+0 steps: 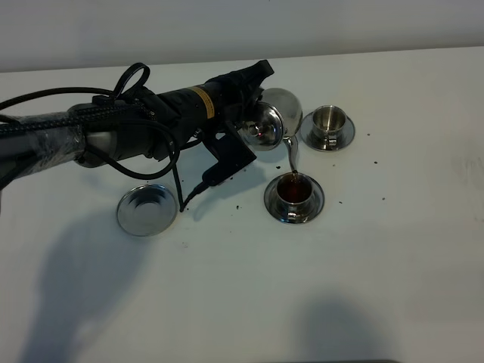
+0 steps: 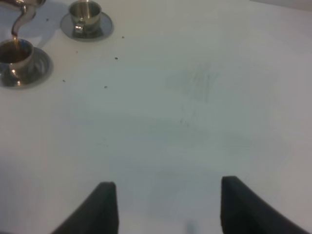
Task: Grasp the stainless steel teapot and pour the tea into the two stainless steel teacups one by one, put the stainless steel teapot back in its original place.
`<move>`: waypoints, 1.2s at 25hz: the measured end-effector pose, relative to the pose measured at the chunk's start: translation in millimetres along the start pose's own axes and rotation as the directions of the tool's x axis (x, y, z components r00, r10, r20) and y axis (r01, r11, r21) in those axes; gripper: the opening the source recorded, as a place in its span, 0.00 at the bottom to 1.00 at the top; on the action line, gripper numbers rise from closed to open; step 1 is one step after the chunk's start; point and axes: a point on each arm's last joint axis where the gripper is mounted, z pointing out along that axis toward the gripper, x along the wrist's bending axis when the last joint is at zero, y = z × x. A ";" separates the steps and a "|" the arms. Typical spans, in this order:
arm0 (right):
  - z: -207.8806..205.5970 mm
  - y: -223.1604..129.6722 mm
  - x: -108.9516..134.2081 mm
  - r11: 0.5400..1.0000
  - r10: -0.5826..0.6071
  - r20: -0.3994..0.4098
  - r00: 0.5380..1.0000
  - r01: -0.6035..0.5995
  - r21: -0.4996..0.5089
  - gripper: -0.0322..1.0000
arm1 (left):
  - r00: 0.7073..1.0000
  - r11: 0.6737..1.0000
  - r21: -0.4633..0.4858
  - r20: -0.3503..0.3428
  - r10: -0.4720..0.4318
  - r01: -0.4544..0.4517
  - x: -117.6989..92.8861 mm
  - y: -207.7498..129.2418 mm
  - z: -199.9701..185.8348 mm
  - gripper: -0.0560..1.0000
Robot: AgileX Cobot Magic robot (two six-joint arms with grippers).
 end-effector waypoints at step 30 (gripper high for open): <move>0.0 0.0 0.0 1.000 0.000 0.000 1.000 0.000 0.000 0.47 | 0.401 0.408 0.242 0.080 -0.913 0.880 -0.9 -48.8 -3.8 0.27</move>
